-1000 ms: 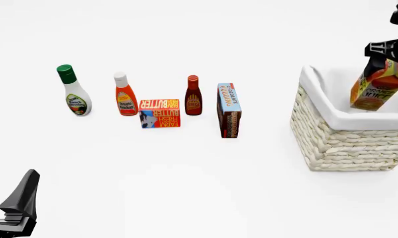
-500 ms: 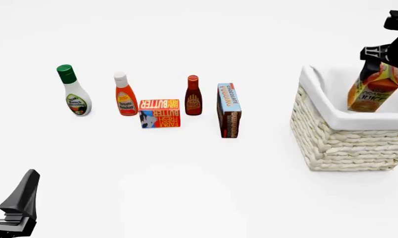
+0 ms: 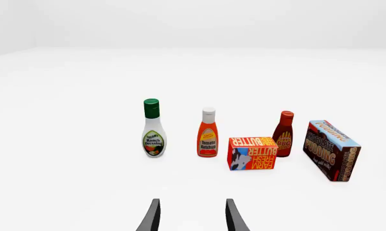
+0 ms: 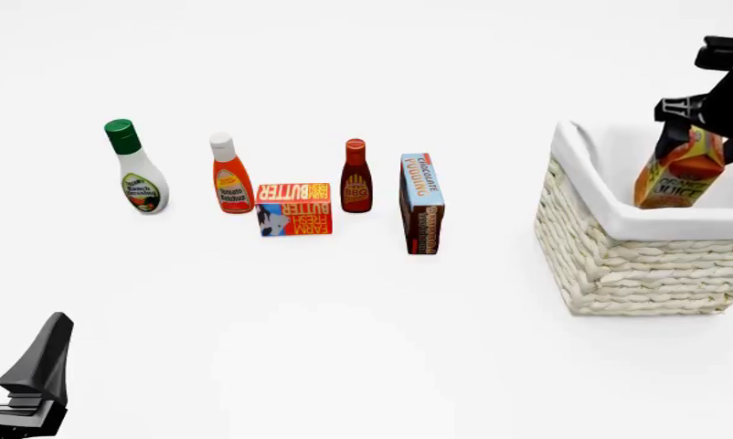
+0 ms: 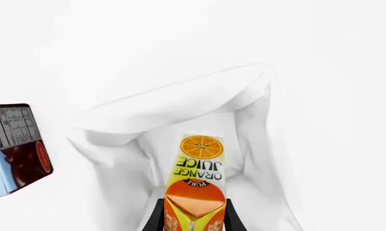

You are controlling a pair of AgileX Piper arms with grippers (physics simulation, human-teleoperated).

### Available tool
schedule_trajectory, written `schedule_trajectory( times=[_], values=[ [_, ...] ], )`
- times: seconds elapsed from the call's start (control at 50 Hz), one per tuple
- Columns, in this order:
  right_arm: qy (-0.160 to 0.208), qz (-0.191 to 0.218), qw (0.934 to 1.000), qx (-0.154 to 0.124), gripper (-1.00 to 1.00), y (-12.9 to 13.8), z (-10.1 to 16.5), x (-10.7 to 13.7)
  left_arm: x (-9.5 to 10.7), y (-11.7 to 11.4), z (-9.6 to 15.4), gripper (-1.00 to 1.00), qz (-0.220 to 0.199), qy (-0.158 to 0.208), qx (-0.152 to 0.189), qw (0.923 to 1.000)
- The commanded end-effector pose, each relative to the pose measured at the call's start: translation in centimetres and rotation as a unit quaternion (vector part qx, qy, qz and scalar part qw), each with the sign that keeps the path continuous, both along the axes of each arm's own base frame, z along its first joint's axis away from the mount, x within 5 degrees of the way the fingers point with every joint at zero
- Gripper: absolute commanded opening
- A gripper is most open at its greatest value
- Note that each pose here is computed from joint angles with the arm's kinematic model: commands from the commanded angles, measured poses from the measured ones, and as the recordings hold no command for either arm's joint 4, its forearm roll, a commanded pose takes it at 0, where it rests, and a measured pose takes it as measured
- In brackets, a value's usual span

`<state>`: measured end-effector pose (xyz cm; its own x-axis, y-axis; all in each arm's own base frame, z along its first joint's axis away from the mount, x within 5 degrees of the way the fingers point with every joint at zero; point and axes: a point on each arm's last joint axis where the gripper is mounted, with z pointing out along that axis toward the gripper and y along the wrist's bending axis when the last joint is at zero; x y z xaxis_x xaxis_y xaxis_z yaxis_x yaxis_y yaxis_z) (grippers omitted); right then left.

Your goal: Pick the orange juice and place it in the basket.

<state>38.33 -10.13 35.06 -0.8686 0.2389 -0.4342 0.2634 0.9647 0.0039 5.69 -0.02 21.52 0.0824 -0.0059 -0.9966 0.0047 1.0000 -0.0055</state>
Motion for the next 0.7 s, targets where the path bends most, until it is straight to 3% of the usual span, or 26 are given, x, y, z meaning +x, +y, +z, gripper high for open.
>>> schedule_trajectory(
  times=[0.02, 0.7],
  values=[
    [0.007, -0.005, 0.9999, 0.006, -1.00, 0.1, -0.7, 0.6, 0.0, 0.0, 0.0, 1.00, 0.001, 0.000, 0.000, 1.0000],
    [0.032, -0.008, 0.9994, 0.011, -1.00, -0.6, -2.7, 1.2, 0.0, 0.0, 0.0, 1.00, 0.001, 0.000, 0.000, 1.0000]
  ],
)
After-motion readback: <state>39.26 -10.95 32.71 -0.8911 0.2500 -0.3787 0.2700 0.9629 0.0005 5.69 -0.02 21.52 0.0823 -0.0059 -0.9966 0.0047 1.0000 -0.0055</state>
